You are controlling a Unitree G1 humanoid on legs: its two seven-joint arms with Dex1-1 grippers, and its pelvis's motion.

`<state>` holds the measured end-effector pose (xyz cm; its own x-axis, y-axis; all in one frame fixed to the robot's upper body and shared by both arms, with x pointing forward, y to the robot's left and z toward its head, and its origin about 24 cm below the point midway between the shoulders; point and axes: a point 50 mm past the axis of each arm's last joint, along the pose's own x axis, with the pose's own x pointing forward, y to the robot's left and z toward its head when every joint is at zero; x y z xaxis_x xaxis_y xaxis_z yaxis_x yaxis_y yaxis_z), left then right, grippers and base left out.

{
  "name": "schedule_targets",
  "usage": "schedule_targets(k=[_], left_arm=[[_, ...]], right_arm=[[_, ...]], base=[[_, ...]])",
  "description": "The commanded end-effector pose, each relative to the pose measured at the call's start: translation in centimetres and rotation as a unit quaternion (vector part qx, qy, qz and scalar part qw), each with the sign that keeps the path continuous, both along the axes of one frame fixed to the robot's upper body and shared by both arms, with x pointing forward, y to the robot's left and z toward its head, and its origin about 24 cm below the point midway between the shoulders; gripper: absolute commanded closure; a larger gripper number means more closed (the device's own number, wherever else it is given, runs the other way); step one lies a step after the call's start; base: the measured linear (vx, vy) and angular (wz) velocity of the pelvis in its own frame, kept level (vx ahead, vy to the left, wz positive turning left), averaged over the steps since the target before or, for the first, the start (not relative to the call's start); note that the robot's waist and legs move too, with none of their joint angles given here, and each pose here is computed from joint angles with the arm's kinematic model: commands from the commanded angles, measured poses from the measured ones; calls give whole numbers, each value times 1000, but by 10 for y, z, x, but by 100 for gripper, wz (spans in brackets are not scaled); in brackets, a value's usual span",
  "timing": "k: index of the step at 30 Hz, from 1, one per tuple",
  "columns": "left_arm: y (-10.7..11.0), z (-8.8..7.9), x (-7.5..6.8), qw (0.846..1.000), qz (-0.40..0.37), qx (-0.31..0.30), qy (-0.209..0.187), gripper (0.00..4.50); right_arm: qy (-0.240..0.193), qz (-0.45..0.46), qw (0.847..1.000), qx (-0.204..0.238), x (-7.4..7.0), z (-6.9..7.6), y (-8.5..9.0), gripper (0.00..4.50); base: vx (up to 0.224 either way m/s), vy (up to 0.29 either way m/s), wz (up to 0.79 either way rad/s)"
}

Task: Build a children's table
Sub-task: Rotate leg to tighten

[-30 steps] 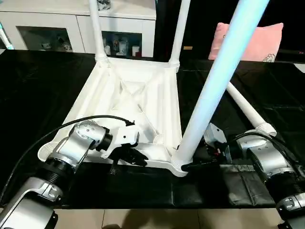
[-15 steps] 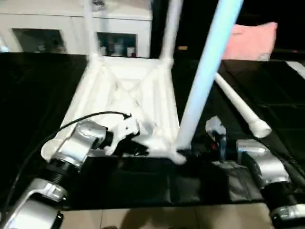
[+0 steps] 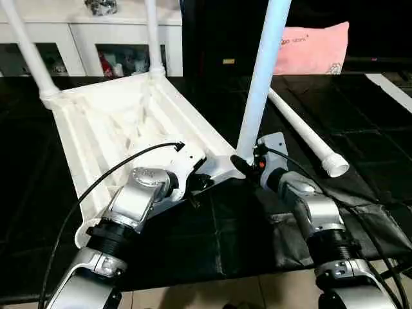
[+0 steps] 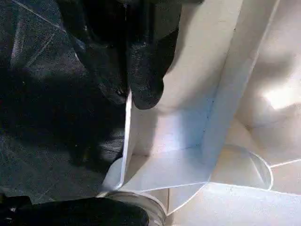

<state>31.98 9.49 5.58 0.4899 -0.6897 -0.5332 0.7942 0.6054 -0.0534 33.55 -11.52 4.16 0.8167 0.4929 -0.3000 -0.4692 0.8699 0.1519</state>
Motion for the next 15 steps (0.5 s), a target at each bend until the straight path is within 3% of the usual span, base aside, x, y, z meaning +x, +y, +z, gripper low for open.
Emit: schedule_targets(k=[1, 7, 12, 15], left_arm=[[-29, 22, -2, 997, -46, -35, -49, 450], [-18, 19, -4, 995, -80, -20, -62, 450], [0, 17, -6, 992, -111, -14, -54, 450], [9, 16, -8, 988, -146, -12, -53, 450]], right_arm=[[21, 92, 995, 26, -14, -6, 45, 116], [7, 100, 994, 31, -18, -5, 33, 61], [-10, 160, 987, 21, -30, -7, 9, 14], [-15, 199, 980, -13, -38, -10, -12, 6]], base=[[0, 0, 0], [0, 0, 0], [0, 0, 0], [0, 0, 0]])
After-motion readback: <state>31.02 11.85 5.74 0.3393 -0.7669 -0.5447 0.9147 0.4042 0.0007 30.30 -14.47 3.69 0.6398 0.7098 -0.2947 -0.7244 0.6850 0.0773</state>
